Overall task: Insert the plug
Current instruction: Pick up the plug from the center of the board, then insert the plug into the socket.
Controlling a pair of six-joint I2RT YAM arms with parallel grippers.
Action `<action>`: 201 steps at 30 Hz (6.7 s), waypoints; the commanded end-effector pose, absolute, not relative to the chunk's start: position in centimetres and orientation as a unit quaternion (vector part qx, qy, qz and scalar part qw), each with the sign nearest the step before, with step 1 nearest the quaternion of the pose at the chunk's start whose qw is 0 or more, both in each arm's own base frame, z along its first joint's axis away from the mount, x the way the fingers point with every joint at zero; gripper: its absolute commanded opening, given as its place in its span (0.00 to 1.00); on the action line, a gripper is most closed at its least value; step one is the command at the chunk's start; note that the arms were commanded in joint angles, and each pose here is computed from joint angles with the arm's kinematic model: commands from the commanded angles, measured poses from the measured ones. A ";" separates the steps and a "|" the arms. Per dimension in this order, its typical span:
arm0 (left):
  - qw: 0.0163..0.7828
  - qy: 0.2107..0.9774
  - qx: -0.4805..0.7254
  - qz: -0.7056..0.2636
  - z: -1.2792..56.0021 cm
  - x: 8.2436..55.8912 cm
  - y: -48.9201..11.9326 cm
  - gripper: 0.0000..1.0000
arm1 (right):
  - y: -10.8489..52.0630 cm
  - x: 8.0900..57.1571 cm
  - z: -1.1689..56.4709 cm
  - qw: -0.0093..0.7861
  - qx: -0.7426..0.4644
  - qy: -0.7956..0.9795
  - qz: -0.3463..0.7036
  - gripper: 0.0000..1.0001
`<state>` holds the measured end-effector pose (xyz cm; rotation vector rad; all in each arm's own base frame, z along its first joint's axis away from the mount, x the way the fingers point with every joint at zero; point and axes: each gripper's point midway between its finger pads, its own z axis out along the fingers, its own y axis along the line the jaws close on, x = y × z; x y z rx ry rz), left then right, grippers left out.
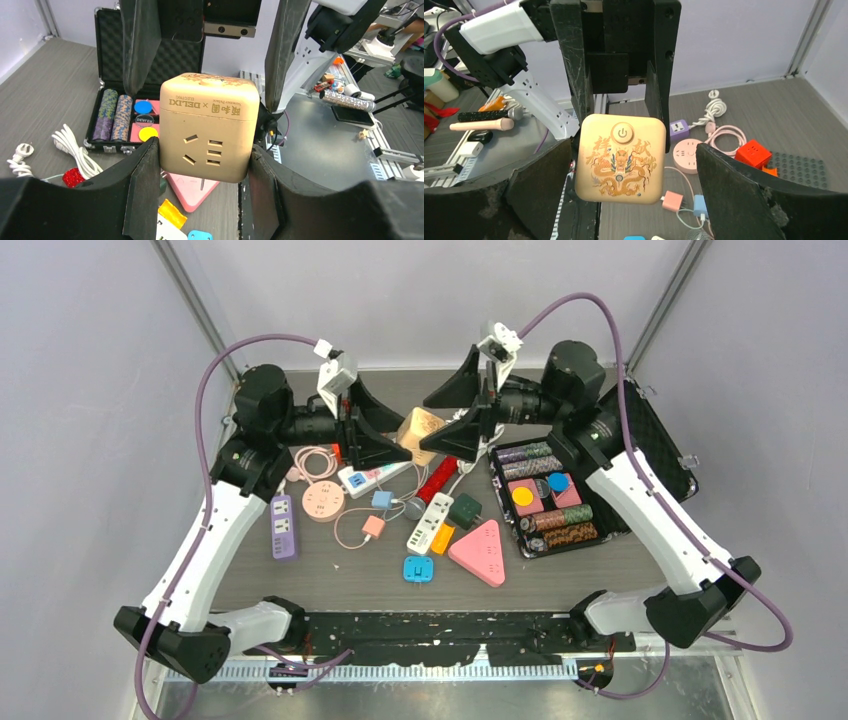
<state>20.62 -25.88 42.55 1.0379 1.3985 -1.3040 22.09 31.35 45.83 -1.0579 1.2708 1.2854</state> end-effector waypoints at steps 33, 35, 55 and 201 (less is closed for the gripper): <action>0.590 0.660 0.361 -0.293 38.5 26.3 -20.3 1.00 | 33.3 27.8 42.4 0.529 -0.370 0.619 0.447 0.05; 0.592 0.679 0.331 -0.281 37.6 27.3 -19.5 1.00 | 33.1 29.3 41.6 0.544 -0.347 0.631 0.431 0.05; 0.458 0.837 -0.033 -0.296 20.9 36.7 -13.9 0.85 | 37.0 45.0 30.9 0.579 -0.239 0.706 0.330 0.05; 0.333 0.913 -0.076 -0.224 13.4 36.2 -10.9 0.86 | 31.6 46.0 10.4 0.317 -0.211 0.918 0.110 0.70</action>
